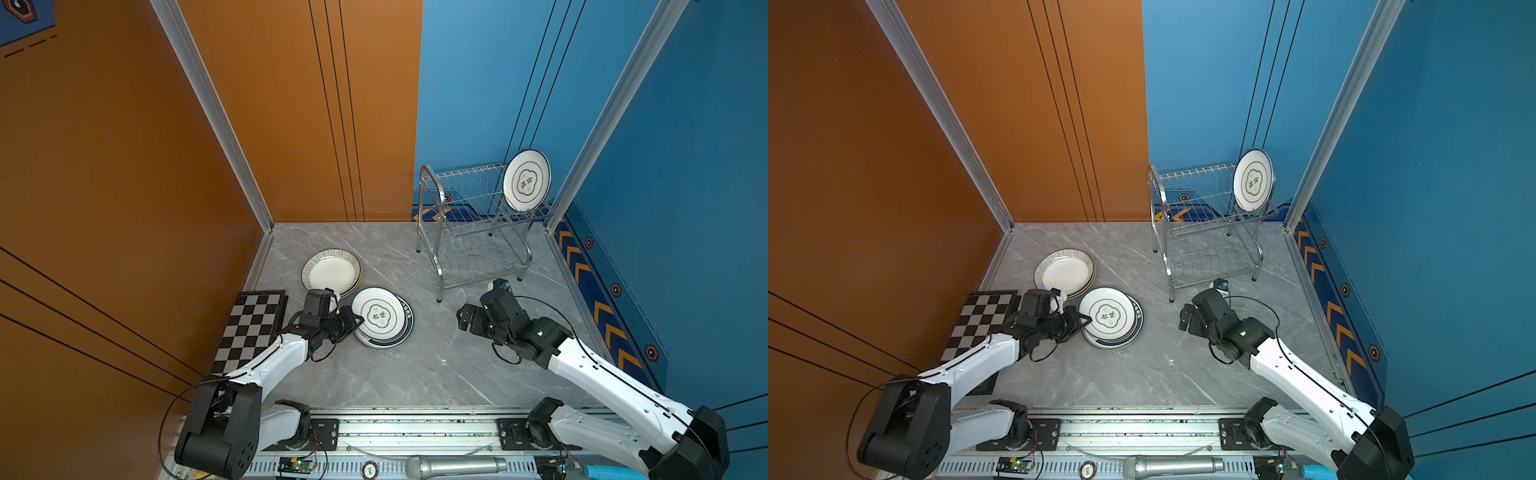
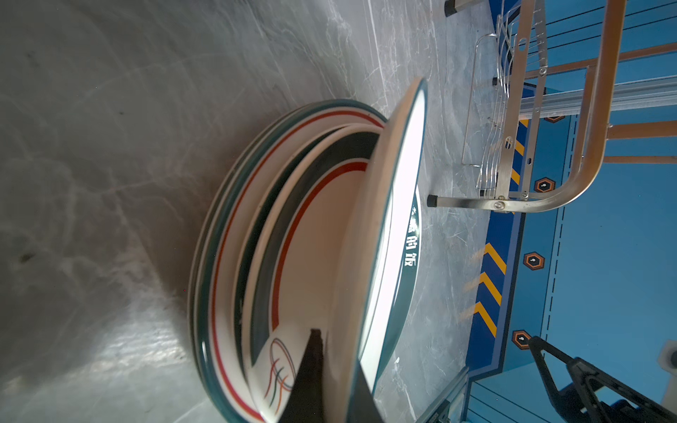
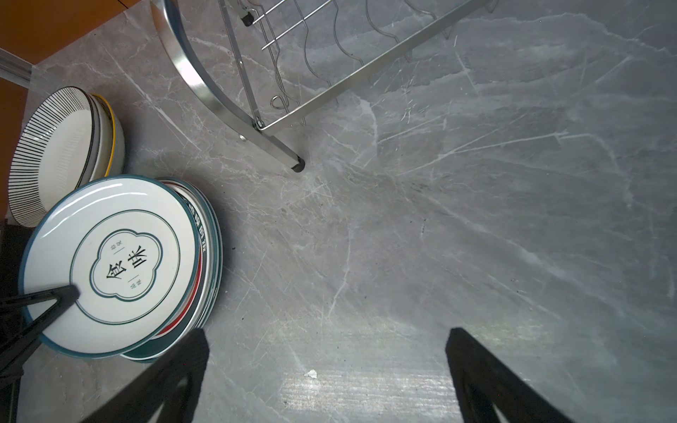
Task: Unload the plates from the dish rack
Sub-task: Place the plate among the plates.
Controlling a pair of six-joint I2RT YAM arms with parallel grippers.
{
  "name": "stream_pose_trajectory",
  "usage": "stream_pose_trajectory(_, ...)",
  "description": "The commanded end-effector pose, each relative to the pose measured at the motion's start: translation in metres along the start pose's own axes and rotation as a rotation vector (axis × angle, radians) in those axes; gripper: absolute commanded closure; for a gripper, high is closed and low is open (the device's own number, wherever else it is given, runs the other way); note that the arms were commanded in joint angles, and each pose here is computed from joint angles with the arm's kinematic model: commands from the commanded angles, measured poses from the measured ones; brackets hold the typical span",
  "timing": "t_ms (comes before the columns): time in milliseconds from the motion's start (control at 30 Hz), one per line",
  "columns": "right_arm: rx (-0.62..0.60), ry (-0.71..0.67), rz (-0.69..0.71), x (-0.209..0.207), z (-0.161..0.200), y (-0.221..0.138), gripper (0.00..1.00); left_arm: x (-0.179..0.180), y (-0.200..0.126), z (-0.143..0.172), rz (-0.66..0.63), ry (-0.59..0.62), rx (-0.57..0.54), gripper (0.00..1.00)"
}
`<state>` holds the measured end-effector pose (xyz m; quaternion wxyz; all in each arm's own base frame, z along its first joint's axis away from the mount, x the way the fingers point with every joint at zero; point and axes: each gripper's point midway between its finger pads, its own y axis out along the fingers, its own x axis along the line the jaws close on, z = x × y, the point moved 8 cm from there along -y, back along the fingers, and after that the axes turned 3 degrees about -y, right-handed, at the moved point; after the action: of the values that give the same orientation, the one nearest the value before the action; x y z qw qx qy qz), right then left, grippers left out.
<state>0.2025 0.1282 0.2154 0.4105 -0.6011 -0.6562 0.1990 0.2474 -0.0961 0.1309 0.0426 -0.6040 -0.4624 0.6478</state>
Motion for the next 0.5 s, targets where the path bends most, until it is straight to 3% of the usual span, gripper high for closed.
stream_pose_trajectory(0,-0.005,-0.032,0.019,-0.0008,-0.0047,-0.0059,0.0,0.0091,0.0053,0.0051,-0.045,-0.018,0.036,0.84)
stream_pose_trajectory(233,-0.006,-0.039,0.017,-0.0018,-0.005,-0.0069,0.0,0.0094,0.0088,0.0084,-0.091,0.004,0.061,0.75)
stream_pose_trajectory(367,0.0,-0.047,0.013,-0.0008,-0.005,-0.0064,0.0,0.0075,0.0094,0.0094,-0.123,0.023,0.068,0.6)
stream_pose_trajectory(467,0.002,-0.05,0.01,-0.0006,-0.0048,-0.0064,0.0,0.0053,0.0091,0.0096,-0.15,0.044,0.073,0.55)
